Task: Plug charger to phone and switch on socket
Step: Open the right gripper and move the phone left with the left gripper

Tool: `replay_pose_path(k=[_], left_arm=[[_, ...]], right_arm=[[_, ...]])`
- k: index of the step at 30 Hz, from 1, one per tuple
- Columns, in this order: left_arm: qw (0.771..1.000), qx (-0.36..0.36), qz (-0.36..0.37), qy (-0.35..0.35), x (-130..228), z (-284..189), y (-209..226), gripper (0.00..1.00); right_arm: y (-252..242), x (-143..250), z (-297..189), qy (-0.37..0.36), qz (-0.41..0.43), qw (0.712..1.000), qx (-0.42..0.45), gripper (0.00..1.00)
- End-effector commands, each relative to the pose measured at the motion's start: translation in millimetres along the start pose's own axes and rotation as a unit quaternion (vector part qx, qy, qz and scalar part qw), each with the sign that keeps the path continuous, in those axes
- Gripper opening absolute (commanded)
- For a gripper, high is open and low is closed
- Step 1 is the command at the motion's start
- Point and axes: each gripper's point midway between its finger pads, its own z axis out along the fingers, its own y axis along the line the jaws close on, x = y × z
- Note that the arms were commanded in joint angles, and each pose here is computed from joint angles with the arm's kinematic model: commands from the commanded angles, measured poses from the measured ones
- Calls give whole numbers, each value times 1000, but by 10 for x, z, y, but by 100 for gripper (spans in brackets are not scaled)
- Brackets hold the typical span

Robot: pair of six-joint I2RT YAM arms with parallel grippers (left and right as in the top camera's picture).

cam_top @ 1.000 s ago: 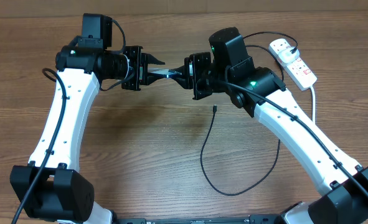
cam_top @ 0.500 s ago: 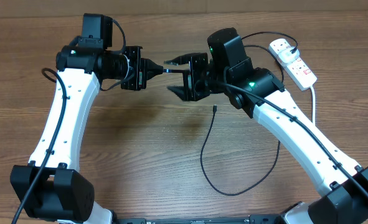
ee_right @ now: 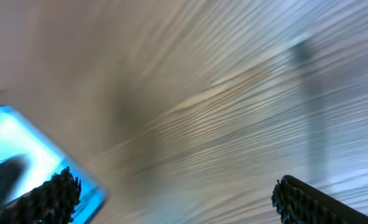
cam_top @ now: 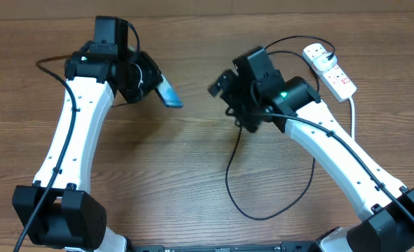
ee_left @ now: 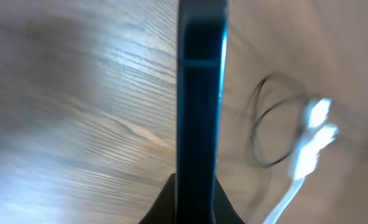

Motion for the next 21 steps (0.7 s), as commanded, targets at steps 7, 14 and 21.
replay_pose_path(k=[7,14,21], left_arm=[[940,54,323,95,589,326,10,4],[941,57,321,91,598,453,74,4],[941,56,321,90,593,454,71,4]], right_arm=[[-447,-319,-147,-87,-132,980,119,100],[-593,-302,91,-75,-166,974,137,84],[-926,-254,684,-34,-165,966,194,55]])
